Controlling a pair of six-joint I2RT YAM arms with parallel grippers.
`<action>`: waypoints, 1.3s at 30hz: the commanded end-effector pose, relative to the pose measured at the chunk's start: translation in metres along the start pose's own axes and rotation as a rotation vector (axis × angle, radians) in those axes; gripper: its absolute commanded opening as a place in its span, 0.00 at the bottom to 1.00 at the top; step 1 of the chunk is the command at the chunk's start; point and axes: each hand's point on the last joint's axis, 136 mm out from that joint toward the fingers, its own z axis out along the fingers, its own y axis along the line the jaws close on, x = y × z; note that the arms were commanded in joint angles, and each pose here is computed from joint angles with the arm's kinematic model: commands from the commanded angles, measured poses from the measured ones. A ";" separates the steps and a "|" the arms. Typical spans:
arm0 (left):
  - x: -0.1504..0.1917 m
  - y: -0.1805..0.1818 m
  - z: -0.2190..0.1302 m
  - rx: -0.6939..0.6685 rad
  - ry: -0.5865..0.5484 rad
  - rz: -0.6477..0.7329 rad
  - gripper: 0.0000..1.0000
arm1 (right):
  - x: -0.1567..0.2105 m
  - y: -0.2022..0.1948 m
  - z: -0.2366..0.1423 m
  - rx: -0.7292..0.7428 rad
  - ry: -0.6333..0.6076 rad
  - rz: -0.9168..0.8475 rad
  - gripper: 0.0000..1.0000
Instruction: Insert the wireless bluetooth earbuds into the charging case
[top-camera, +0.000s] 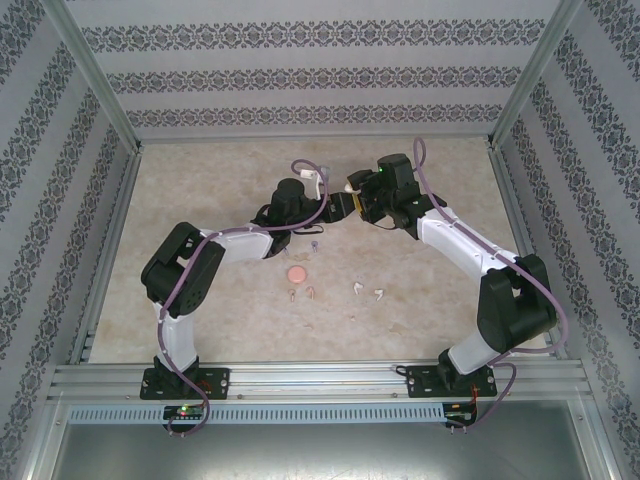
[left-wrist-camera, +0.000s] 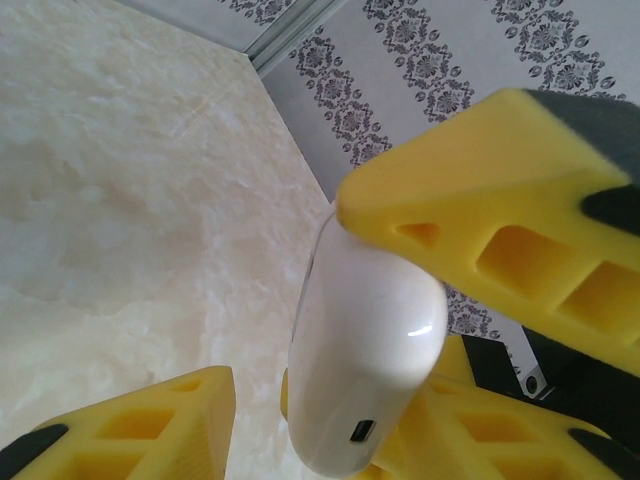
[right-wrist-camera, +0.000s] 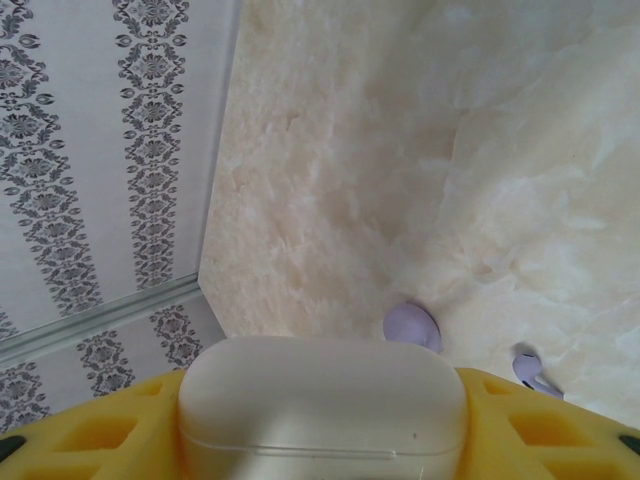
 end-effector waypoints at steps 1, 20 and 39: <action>-0.005 -0.016 0.007 0.059 -0.016 0.026 0.44 | 0.006 0.006 0.001 -0.024 0.017 0.005 0.56; -0.022 -0.019 0.005 0.034 -0.077 0.042 0.37 | 0.005 -0.001 0.000 -0.017 0.014 0.011 0.56; -0.015 -0.018 0.007 0.040 -0.042 0.013 0.00 | -0.020 0.031 -0.030 -0.117 -0.045 -0.014 0.80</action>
